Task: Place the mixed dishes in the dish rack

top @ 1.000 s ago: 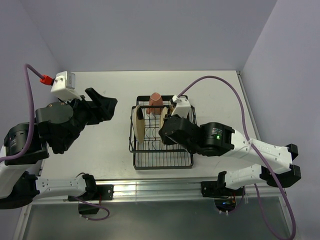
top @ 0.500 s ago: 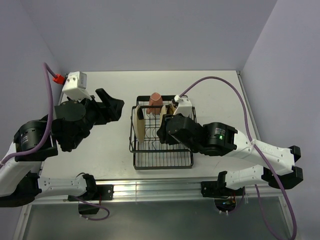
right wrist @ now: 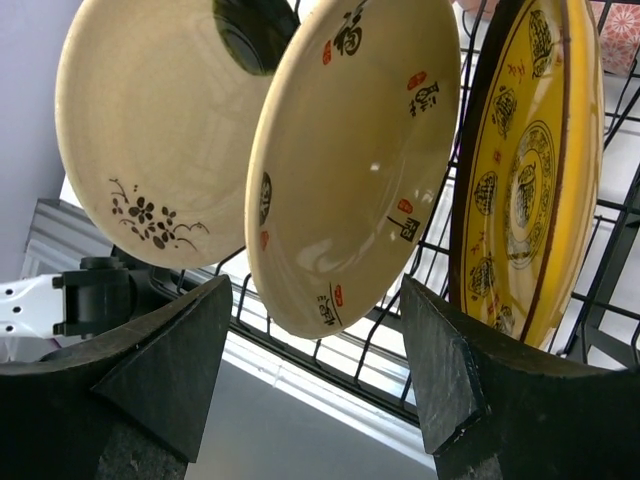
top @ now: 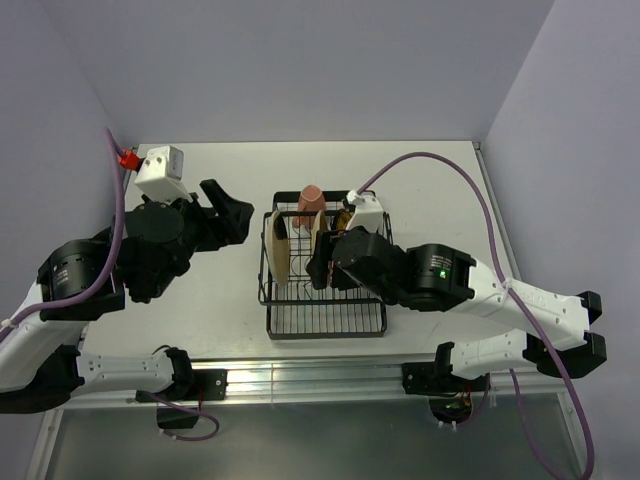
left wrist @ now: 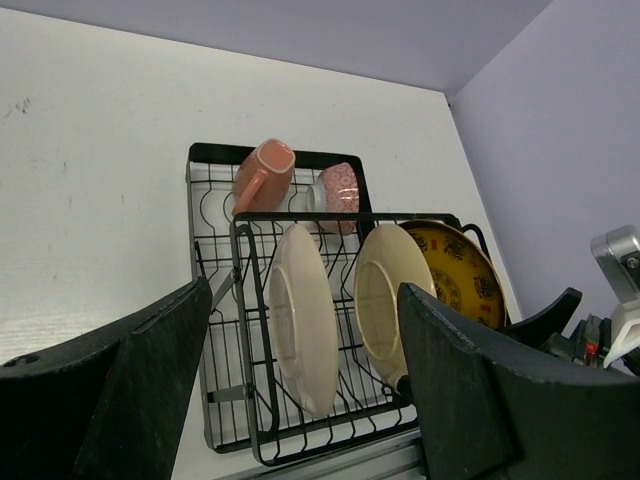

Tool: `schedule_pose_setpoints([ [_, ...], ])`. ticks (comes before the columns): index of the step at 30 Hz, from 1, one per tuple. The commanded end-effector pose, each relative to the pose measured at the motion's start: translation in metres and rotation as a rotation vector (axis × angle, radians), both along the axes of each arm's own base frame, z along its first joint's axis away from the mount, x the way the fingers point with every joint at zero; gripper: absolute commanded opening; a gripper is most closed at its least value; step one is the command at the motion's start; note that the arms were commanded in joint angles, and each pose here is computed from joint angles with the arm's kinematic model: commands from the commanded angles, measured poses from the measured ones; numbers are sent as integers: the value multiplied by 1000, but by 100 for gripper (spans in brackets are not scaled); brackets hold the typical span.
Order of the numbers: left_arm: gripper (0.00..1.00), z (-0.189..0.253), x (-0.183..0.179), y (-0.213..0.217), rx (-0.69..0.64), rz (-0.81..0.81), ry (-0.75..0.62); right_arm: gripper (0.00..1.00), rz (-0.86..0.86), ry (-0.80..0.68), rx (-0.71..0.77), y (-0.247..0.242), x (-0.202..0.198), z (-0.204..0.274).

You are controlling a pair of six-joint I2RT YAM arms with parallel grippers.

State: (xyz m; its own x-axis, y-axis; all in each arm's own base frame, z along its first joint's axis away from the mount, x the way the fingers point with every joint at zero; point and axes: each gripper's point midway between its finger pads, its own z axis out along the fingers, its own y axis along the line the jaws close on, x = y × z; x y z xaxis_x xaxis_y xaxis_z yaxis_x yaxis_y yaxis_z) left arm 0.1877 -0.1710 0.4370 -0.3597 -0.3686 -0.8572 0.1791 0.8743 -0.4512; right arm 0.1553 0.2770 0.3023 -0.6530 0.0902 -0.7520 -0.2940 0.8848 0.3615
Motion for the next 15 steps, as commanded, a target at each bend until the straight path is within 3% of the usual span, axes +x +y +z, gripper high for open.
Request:
schedule_pose_setpoints([
  [1,81,6,1,-9,-40,-12,-8,75,7,-42,83,-2,-1,33],
  [15,81,0,1,-10,-30,-11,-1,75,-87,-148,105,-30,8,90],
])
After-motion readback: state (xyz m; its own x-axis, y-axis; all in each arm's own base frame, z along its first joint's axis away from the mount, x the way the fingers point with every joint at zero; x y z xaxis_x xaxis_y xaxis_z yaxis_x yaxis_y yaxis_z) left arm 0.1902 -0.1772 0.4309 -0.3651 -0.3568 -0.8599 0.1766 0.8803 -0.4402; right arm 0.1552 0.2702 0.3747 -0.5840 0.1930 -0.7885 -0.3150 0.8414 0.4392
